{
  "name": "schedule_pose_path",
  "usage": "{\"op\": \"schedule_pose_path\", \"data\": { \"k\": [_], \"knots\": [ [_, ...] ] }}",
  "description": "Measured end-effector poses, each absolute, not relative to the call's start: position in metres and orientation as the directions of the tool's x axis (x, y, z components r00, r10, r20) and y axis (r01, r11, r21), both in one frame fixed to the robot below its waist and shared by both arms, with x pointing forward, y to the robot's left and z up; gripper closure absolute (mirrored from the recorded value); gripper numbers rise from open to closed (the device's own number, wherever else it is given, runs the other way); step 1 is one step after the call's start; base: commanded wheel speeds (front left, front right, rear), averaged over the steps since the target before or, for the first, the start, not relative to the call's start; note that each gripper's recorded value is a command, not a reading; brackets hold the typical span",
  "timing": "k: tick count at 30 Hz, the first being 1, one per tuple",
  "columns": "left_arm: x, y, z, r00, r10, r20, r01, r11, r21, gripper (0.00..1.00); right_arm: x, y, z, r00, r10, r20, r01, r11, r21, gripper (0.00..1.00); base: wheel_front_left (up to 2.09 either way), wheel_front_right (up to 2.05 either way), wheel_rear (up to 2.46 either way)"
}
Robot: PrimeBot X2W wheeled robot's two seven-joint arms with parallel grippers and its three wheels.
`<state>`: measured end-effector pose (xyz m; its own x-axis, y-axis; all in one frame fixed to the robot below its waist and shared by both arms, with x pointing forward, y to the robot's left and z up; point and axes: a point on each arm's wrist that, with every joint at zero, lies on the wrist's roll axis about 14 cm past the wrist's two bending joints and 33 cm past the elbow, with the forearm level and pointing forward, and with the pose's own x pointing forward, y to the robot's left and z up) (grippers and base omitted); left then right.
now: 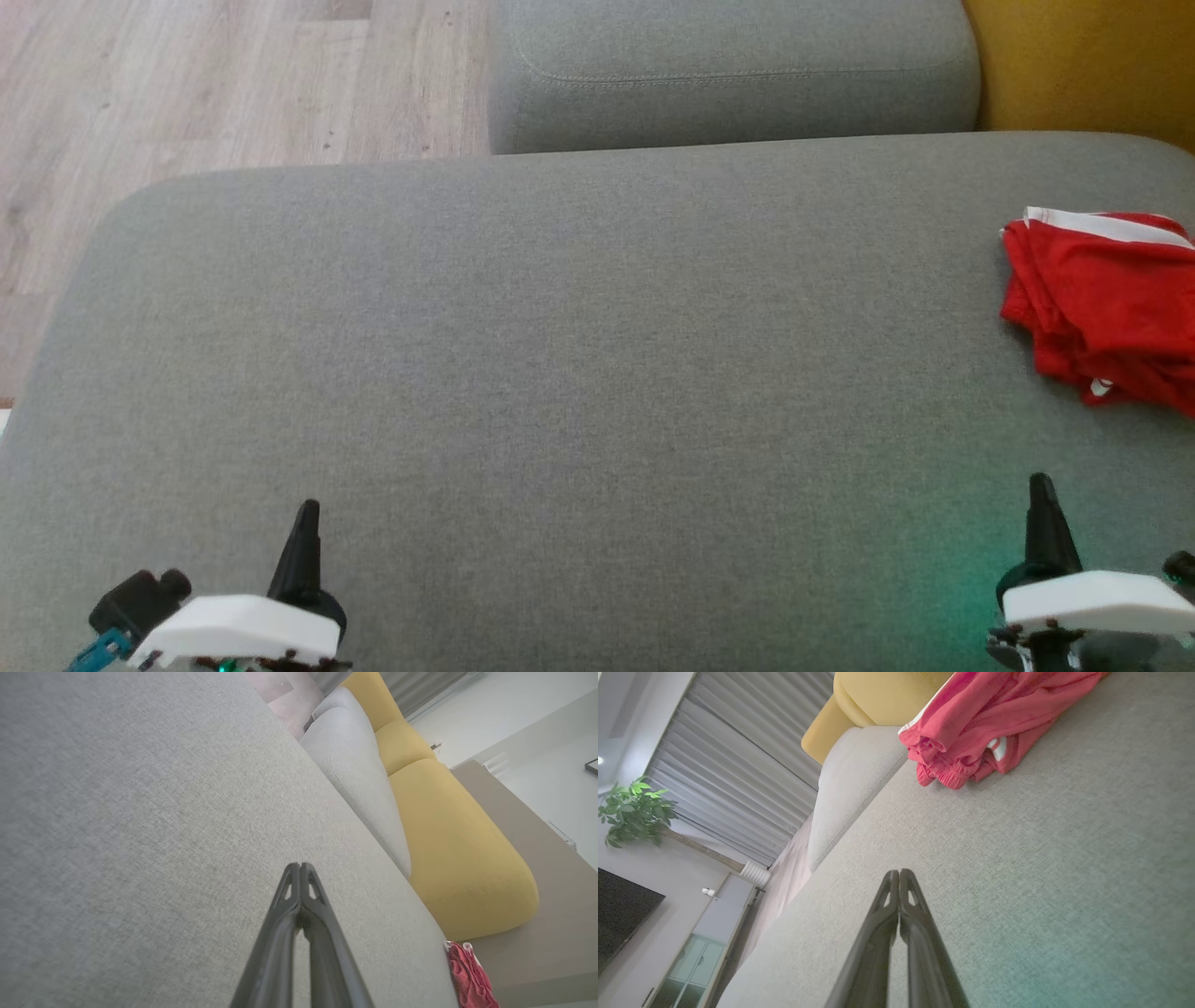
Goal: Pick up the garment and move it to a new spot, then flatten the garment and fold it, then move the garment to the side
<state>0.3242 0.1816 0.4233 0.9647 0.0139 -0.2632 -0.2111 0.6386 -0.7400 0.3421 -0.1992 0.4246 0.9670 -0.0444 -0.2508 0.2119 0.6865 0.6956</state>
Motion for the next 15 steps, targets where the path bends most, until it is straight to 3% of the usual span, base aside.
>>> {"op": "schedule_pose_path", "data": {
  "k": [15],
  "knots": [
    [0.3338,0.1845,0.4299,0.968,0.008,-0.251,-0.222,0.494,-0.84,1.0,0.3494,-0.2015,0.434,0.972,-0.045,-0.231,0.219,0.534,0.817,1.0,0.0,0.0,0.0]
  ]
}}
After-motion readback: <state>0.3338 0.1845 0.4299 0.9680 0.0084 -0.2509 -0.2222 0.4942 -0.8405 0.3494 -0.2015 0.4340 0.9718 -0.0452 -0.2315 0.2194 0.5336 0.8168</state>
